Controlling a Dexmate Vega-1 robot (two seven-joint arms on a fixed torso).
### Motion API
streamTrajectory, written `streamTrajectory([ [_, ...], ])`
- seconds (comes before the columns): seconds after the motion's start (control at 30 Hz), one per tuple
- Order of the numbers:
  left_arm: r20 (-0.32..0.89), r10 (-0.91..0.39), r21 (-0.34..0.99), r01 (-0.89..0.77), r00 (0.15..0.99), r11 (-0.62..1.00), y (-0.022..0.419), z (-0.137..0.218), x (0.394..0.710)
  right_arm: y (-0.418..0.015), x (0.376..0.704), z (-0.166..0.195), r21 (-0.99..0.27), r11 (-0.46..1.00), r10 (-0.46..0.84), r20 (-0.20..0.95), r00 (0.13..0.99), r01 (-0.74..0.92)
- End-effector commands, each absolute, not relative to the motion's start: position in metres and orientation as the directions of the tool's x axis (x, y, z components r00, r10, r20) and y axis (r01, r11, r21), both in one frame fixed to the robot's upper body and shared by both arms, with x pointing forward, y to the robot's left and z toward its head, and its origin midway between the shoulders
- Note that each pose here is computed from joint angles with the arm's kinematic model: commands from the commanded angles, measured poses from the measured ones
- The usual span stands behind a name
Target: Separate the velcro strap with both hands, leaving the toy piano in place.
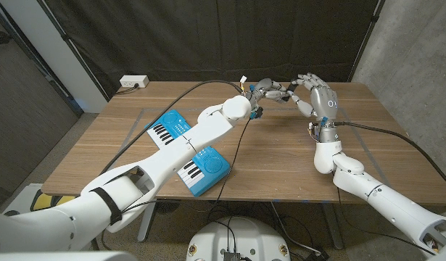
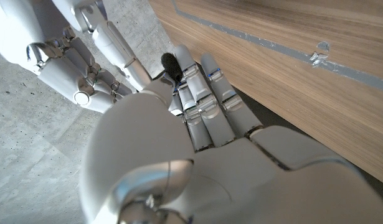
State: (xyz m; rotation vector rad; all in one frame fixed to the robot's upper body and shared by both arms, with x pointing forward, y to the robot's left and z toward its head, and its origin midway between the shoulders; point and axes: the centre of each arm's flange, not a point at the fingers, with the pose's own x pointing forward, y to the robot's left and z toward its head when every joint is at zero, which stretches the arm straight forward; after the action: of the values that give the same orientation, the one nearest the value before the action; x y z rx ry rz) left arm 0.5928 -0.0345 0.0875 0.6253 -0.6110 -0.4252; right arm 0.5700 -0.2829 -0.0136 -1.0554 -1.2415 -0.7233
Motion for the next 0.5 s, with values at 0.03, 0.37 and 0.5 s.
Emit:
streamTrajectory([
  [0.03,0.381,-0.557,0.642,0.223,0.738,0.734,-0.0342,0.0892,0.5959,-0.2872,0.5757,-0.0127,-0.229,0.389,0.101,0.973,0.206,0.892],
  [0.37,0.339,-0.593,0.637,0.286,0.730,0.716,-0.0353,0.0882,0.6016,-0.2881,0.5796,-0.0106,-0.214,0.396,0.098,0.977,0.190,0.893],
  [0.5,0.337,-0.593,0.640,0.284,0.731,0.714,-0.0351,0.0883,0.6020,-0.2883,0.5803,-0.0085,-0.201,0.398,0.093,0.979,0.179,0.895],
])
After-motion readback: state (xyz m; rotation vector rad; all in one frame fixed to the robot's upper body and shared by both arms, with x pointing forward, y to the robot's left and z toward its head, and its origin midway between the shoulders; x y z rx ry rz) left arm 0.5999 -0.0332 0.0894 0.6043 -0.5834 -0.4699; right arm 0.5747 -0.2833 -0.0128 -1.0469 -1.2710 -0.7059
